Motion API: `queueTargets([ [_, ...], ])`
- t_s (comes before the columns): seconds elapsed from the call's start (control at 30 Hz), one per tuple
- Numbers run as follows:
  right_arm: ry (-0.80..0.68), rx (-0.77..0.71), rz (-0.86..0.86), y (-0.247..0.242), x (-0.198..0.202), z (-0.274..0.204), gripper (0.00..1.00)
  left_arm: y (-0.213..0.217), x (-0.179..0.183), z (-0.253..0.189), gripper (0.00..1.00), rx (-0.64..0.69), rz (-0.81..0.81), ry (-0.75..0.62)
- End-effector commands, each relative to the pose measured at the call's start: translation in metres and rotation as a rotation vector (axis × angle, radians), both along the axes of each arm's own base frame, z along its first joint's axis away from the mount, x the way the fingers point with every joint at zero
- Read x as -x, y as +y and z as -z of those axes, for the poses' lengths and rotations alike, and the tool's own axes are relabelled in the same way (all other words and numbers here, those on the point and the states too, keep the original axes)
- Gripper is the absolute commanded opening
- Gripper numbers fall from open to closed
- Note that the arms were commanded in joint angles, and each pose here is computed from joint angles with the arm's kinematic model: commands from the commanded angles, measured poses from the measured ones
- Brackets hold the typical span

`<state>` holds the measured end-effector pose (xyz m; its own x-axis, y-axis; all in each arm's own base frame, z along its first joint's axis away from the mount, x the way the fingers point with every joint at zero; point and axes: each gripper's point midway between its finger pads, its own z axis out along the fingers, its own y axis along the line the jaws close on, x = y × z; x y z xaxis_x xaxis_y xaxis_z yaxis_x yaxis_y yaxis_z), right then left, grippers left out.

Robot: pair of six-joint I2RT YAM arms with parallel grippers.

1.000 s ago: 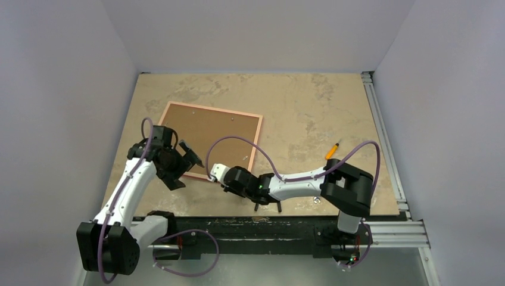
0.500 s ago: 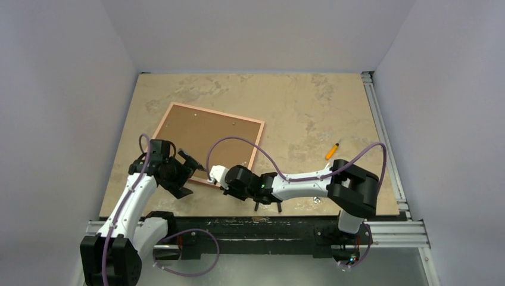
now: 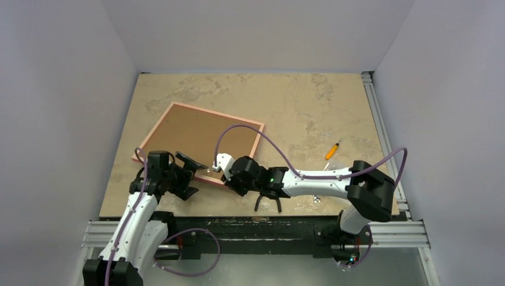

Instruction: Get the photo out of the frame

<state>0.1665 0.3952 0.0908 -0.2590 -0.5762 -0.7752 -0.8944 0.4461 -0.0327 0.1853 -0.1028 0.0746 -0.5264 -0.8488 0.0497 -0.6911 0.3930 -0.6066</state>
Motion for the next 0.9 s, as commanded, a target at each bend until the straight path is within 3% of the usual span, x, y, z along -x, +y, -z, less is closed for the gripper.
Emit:
queueTargets([
  [0.0, 0.0, -0.19, 0.042, 0.025, -0.007, -0.049, 0.0, 0.004, -0.026, -0.019, 1.0, 0.039, -0.104, -0.141],
  [0.23, 0.02, -0.242, 0.093, 0.023, -0.009, -0.057, 0.0, 0.006, -0.044, -0.015, 1.0, 0.079, -0.171, -0.204],
  [0.6, 0.028, -0.304, 0.139, 0.02, -0.015, -0.075, 0.0, 0.02, -0.075, -0.034, 0.94, 0.007, -0.197, -0.374],
  [0.77, 0.038, -0.32, 0.132, 0.025, -0.015, -0.078, 0.0, 0.03, -0.074, -0.032, 0.79, -0.072, -0.206, -0.321],
  [0.83, 0.038, -0.322, 0.132, 0.027, -0.016, -0.08, 0.0, 0.032, -0.075, -0.031, 0.71, -0.079, -0.22, -0.312],
  [0.87, 0.038, -0.325, 0.134, 0.027, -0.016, -0.081, 0.0, 0.032, -0.075, -0.03, 0.61, -0.08, -0.22, -0.308],
])
